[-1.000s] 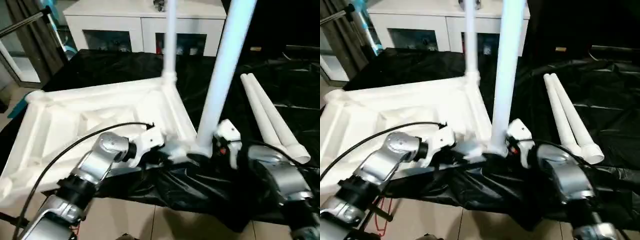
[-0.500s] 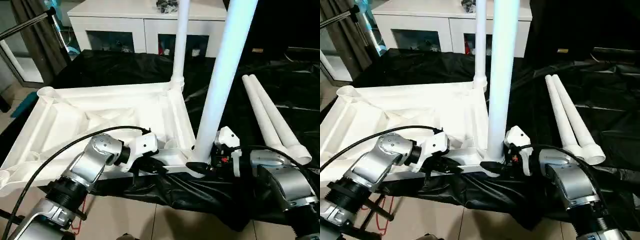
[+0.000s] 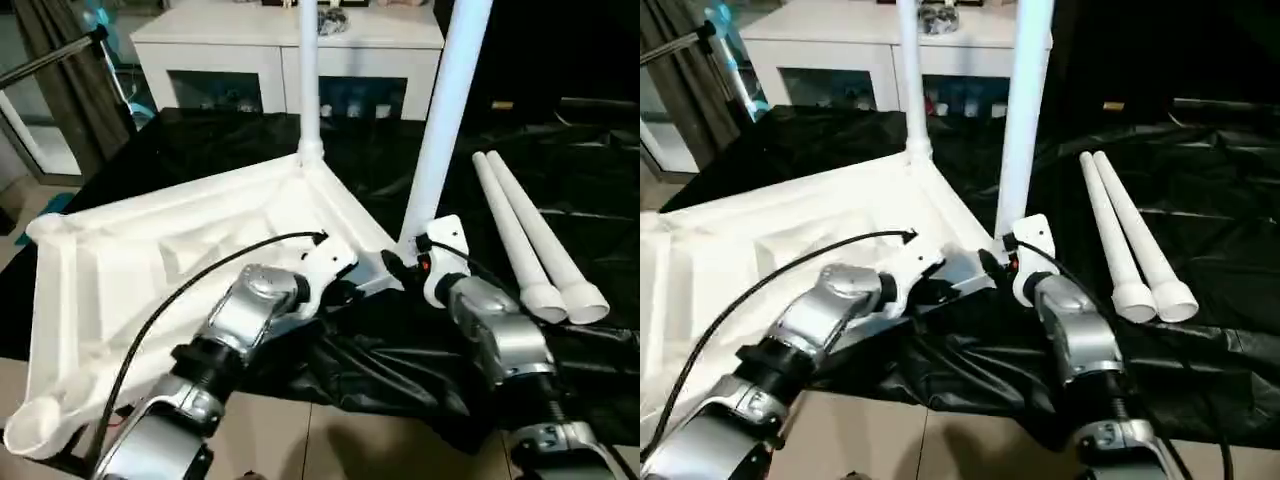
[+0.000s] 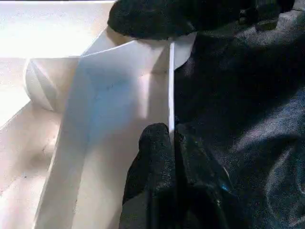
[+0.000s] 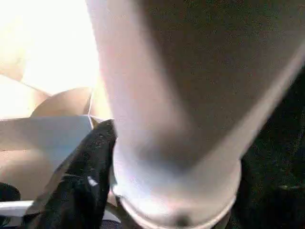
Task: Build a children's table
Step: Rotate leg to tighten
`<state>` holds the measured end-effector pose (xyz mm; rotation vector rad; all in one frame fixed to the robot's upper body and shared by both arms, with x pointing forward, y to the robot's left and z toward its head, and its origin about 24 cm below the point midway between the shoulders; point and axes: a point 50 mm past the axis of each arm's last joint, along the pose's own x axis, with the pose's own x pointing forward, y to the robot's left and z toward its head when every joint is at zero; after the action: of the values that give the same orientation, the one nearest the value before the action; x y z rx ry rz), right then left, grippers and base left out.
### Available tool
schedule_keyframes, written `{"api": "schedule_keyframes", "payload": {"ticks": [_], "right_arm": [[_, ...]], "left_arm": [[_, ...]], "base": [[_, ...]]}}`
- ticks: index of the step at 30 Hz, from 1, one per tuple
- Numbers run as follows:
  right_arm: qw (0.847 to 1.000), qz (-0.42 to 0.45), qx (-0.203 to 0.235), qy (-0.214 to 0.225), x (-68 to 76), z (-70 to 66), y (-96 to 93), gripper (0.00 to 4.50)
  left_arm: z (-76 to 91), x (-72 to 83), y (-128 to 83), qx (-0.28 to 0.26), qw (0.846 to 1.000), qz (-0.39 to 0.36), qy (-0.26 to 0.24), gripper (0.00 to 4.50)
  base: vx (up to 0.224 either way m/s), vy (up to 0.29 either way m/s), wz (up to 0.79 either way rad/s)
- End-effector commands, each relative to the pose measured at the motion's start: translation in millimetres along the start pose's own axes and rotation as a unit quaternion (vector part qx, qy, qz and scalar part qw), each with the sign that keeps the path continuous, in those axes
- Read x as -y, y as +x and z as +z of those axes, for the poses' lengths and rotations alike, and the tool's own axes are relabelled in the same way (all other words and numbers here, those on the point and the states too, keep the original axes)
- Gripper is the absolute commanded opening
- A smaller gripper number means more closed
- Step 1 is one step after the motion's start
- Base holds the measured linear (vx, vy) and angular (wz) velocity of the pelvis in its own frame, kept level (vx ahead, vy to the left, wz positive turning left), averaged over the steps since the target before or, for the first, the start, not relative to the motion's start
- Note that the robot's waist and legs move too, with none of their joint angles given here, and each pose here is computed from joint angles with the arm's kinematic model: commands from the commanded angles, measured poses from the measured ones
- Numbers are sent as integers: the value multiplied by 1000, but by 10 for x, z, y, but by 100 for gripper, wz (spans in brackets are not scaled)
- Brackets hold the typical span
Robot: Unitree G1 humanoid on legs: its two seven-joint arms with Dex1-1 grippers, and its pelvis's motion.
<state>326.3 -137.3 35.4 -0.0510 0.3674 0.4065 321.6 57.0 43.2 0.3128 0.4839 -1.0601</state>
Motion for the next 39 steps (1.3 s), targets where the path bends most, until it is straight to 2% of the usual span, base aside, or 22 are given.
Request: {"api": "schedule_keyframes", "payload": {"ticks": [1,3,4,7,11,16,18,19,23,26,28,30,34,35,36,38,39], "right_arm": [[994,98,-38,11,-438,-180,99,361],[995,100,-29,2,-414,-155,91,379],[993,119,-11,-12,-372,-94,68,379],[985,168,4,-37,-338,-29,0,379],[971,231,-3,-57,-288,-15,-115,379],[940,326,-24,-99,-180,-43,-371,379],[934,340,-31,-105,-154,-53,-416,379],[927,358,-40,-107,-141,-63,-472,379],[918,379,-46,-107,-146,-68,-526,379],[914,390,-48,-105,-167,-73,-552,347],[910,398,-49,-103,-185,-78,-571,344],[908,405,-50,-100,-203,-85,-589,310],[907,406,-51,-97,-227,-105,-586,291],[915,388,-49,-94,-240,-121,-548,284],[915,388,-49,-94,-240,-121,-548,281],[928,358,-48,-90,-238,-135,-489,279],[953,287,-43,-82,-222,-159,-357,279]], "left_arm": [[247,113,77,42,998,-28,40,0],[242,121,63,43,997,-36,44,0],[210,140,18,44,996,-61,56,0],[147,146,-46,39,993,-87,66,0],[102,145,-133,43,989,-112,86,0],[-33,141,-329,24,980,-171,101,0],[-69,126,-370,16,978,-178,105,0],[-113,112,-429,7,976,-190,111,0],[-144,108,-496,1,971,-208,116,0],[-163,108,-535,-3,969,-216,118,0],[-179,108,-563,-6,968,-221,119,0],[-198,108,-590,-9,967,-225,118,0],[-215,104,-588,-11,969,-220,114,0],[-204,84,-544,-7,974,-198,105,0],[-204,84,-544,-7,974,-198,105,0],[-182,61,-497,-2,980,-175,95,0],[-133,15,-408,4,989,-129,73,0]], "base": [[0,0,0],[0,0,0],[0,0,0],[0,0,0],[0,0,0],[0,0,0],[0,0,0],[0,0,0],[0,0,0],[0,0,0],[0,0,0],[0,0,0],[0,0,0],[0,0,0],[0,0,0],[0,0,0],[0,0,0]]}}
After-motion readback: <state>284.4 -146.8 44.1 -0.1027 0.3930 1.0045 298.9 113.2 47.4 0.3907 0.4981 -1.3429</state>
